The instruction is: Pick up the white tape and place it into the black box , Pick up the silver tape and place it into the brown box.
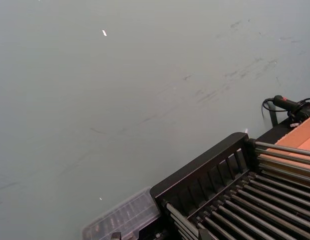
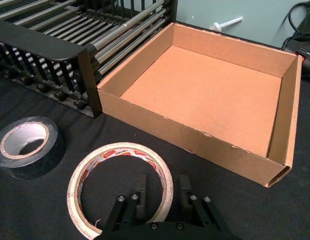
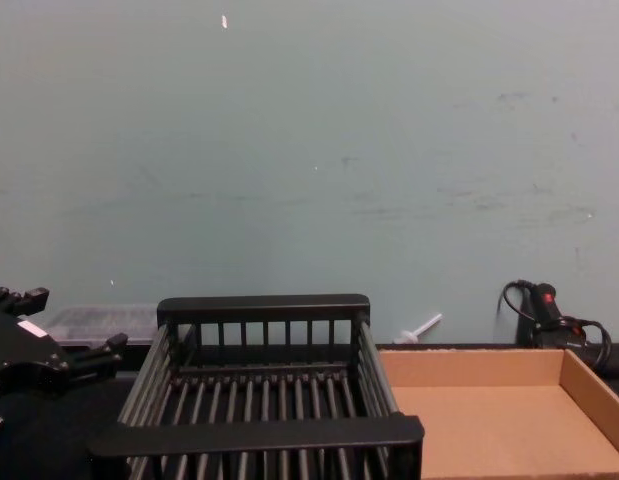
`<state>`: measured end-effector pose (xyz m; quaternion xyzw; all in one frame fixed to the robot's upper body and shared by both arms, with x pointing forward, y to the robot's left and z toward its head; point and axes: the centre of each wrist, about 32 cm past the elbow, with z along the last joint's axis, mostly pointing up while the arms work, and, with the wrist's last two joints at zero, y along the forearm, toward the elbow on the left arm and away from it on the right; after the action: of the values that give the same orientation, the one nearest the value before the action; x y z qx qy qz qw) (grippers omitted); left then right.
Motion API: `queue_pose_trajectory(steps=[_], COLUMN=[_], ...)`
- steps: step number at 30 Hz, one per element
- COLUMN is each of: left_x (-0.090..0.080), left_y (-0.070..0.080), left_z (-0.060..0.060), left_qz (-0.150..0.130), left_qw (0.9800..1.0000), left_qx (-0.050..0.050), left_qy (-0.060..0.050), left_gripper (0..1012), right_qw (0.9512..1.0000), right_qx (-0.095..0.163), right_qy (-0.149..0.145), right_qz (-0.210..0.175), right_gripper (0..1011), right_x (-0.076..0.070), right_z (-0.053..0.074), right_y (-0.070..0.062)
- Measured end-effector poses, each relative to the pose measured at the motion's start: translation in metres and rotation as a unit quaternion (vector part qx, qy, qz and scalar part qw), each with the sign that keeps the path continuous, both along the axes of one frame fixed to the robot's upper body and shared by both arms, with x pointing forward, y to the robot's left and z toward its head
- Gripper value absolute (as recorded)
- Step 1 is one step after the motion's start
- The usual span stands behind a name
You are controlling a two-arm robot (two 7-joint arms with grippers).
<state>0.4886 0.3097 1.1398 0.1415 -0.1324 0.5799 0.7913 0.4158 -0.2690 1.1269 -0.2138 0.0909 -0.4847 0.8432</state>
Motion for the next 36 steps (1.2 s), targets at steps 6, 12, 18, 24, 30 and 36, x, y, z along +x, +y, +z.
queue_pose_trajectory(steps=[6, 12, 18, 24, 30, 36], left_x=[0.000, 0.000, 0.000, 0.000, 0.000, 0.000], left_y=[0.000, 0.000, 0.000, 0.000, 0.000, 0.000], left_z=[0.000, 0.000, 0.000, 0.000, 0.000, 0.000], left_qz=[0.000, 0.000, 0.000, 0.000, 0.000, 0.000], left_qw=[1.0000, 1.0000, 1.0000, 1.0000, 1.0000, 1.0000], left_qx=[0.000, 0.000, 0.000, 0.000, 0.000, 0.000], left_qy=[0.000, 0.000, 0.000, 0.000, 0.000, 0.000], left_gripper=[1001, 1001, 1001, 1001, 1001, 1001], right_qw=[1.0000, 1.0000, 1.0000, 1.0000, 0.9999, 0.9994], right_qx=[0.000, 0.000, 0.000, 0.006, 0.014, 0.023], right_qy=[0.000, 0.000, 0.000, -0.003, -0.009, -0.025], right_qz=[0.000, 0.000, 0.000, 0.000, 0.002, 0.007], right_gripper=[256, 108, 96, 97, 97, 97], right_x=[0.000, 0.000, 0.000, 0.000, 0.000, -0.001], right_z=[0.000, 0.000, 0.000, 0.000, 0.003, 0.012], right_y=[0.000, 0.000, 0.000, -0.002, -0.004, -0.007])
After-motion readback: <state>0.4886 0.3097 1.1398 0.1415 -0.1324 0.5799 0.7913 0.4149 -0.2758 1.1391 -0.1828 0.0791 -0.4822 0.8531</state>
